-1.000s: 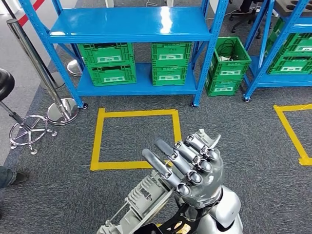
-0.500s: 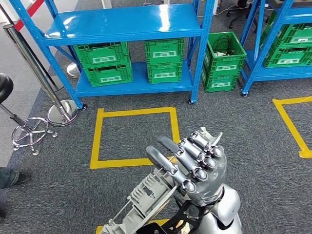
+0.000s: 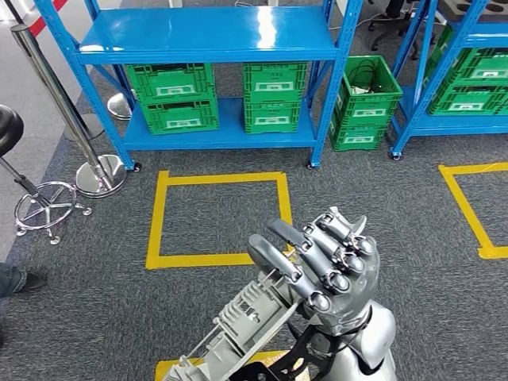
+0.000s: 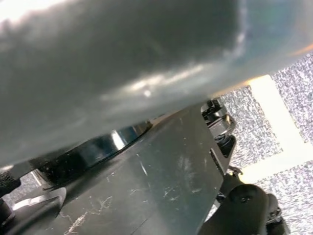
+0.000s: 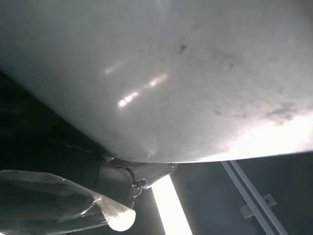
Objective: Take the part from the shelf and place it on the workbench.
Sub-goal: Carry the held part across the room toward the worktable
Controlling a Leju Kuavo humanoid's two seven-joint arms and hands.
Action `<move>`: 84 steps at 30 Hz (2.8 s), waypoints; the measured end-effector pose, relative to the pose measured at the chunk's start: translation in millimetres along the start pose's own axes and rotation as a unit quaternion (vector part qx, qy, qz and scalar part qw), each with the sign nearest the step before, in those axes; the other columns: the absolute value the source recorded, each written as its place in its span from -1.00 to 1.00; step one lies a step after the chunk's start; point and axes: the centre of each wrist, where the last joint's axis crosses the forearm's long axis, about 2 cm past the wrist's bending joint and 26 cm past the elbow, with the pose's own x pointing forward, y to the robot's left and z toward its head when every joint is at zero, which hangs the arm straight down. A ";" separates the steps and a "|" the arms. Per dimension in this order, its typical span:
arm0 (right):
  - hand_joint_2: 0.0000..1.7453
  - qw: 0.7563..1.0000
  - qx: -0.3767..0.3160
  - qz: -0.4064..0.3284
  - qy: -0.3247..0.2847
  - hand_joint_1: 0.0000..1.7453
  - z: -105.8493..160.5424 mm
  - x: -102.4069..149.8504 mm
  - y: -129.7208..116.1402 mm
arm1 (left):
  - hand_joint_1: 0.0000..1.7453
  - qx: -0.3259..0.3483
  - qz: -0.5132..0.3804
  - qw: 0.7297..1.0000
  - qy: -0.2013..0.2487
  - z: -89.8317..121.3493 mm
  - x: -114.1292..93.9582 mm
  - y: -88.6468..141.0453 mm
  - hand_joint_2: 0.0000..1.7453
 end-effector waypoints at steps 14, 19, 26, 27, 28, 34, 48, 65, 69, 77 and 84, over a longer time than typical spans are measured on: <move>1.00 1.000 -0.012 0.001 0.007 1.00 -1.8 -2.7 -4.1 | -1.00 0.001 -0.003 1.000 -0.002 -0.8 1.8 1.4 -1.00; 1.00 1.000 -0.015 0.005 0.009 1.00 -2.2 -4.3 -6.2 | -1.00 0.001 -0.004 1.000 -0.002 -1.1 2.3 1.1 -1.00; 1.00 1.000 -0.019 0.011 0.009 1.00 -3.7 -5.9 -8.7 | -1.00 0.001 -0.004 1.000 -0.002 -1.3 2.6 1.3 -1.00; 1.00 1.000 -0.019 0.012 0.008 1.00 -3.8 -5.9 -8.8 | -1.00 0.001 -0.004 1.000 -0.003 -1.3 2.7 1.3 -1.00; 1.00 1.000 -0.019 0.012 0.008 1.00 -4.0 -6.0 -8.8 | -1.00 0.001 -0.004 1.000 -0.002 -1.3 2.6 1.3 -1.00; 1.00 1.000 -0.018 0.013 0.008 1.00 -3.7 -6.2 -9.0 | -1.00 0.000 -0.004 1.000 -0.001 -0.4 0.9 1.0 -1.00; 1.00 0.999 -0.022 0.034 0.007 1.00 -4.4 -10.3 -17.8 | -1.00 0.007 -0.006 1.000 0.006 0.3 -0.6 0.5 -1.00; 1.00 0.994 -0.017 0.107 0.029 1.00 6.0 -15.3 -60.7 | -1.00 0.046 0.124 0.988 0.084 3.1 -5.7 12.5 -1.00; 1.00 0.991 -0.016 0.125 0.037 1.00 8.7 -16.7 -71.5 | -1.00 0.066 0.190 0.975 0.098 5.4 -9.8 17.3 -1.00; 1.00 0.987 -0.019 0.148 0.054 1.00 13.3 -19.6 -88.6 | -1.00 0.077 0.236 0.962 0.114 8.8 -16.1 19.2 -1.00; 1.00 0.986 -0.022 0.154 0.065 1.00 16.1 -21.0 -95.3 | -1.00 0.073 0.224 0.965 0.117 8.4 -15.7 14.2 -1.00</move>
